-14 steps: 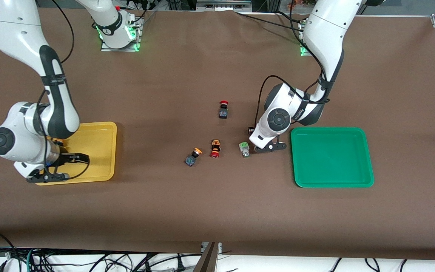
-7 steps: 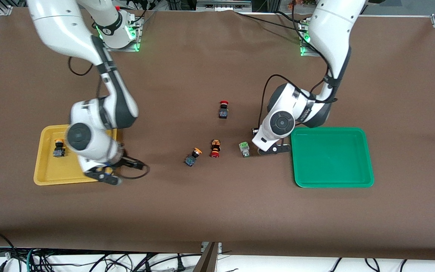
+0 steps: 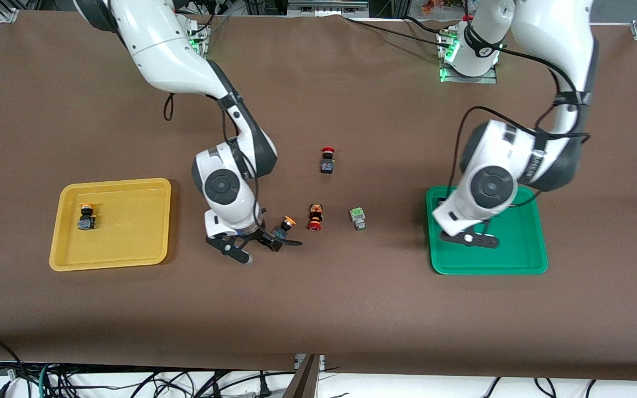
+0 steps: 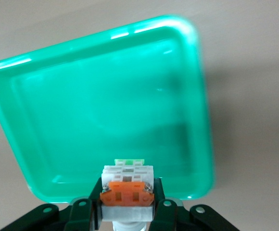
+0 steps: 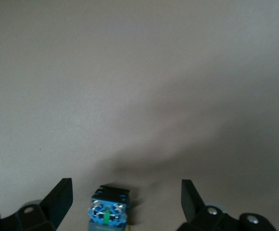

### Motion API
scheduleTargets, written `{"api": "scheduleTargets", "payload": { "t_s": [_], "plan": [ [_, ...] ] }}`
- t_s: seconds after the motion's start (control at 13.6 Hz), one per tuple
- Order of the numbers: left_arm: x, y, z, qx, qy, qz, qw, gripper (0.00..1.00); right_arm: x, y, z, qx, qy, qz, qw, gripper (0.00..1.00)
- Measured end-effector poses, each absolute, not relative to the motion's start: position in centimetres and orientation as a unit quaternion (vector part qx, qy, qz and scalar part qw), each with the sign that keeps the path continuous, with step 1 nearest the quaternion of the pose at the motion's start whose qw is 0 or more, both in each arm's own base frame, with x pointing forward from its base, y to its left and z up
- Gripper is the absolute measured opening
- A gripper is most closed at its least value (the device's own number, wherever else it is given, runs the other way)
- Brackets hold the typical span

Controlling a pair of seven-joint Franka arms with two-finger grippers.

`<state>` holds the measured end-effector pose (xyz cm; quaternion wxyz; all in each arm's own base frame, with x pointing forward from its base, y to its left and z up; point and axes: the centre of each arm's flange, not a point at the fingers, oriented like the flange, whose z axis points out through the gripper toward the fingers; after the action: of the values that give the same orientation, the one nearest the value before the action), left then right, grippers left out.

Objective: Place green and yellow buttons in trays
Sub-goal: 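Carry the white button to the green tray while the right gripper grasps another, then release the white button into the green tray while the right gripper carries another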

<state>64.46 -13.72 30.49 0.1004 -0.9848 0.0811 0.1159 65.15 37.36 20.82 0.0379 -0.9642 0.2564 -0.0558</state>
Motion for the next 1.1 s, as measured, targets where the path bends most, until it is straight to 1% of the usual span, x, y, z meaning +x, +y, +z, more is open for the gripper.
{"api": "scheduleTargets", "payload": {
  "t_s": [0.15,0.29,0.44,0.59,0.66,0.73,0.88,0.95,1.03,1.1],
  "plan": [
    [65.5,-8.4,27.5,-0.985,0.076,0.128,0.091,0.41,64.2,39.2,19.7,-0.965,0.254,-0.054,0.037,1.00],
    [66.5,-4.6,23.7,-0.986,0.094,0.117,0.078,0.41,63.3,40.6,19.1,-0.968,0.244,-0.053,0.034,1.00],
    [67.0,-1.3,20.0,-0.986,0.111,0.109,0.054,0.41,62.8,41.4,19.0,-0.970,0.236,-0.054,0.031,0.96],
    [66.9,1.0,17.6,-0.988,0.109,0.111,0.022,0.41,62.5,41.7,18.9,-0.971,0.234,-0.051,0.029,0.73],
    [66.9,1.1,17.4,-0.988,0.107,0.112,0.015,0.46,62.5,41.6,18.9,-0.971,0.234,-0.050,0.026,0.60],
    [67.1,0.4,17.9,-0.988,0.111,0.108,0.011,0.62,62.6,41.3,18.9,-0.970,0.235,-0.050,0.024,0.41],
    [67.6,-1.2,19.6,-0.987,0.114,0.109,-0.003,0.81,63.1,40.5,19.1,-0.971,0.236,-0.044,0.013,0.40],
    [67.8,-2.4,21.5,-0.987,0.115,0.108,-0.018,0.93,63.8,39.3,19.7,-0.973,0.227,-0.038,0.002,0.40],
    [68.0,-3.6,23.7,-0.986,0.119,0.110,-0.027,1.00,64.7,37.5,20.8,-0.977,0.212,-0.029,-0.009,0.40],
    [68.1,-4.8,26.0,-0.987,0.112,0.111,-0.040,1.00,65.8,35.3,22.2,-0.981,0.191,-0.017,-0.019,0.40]
  ]
}}
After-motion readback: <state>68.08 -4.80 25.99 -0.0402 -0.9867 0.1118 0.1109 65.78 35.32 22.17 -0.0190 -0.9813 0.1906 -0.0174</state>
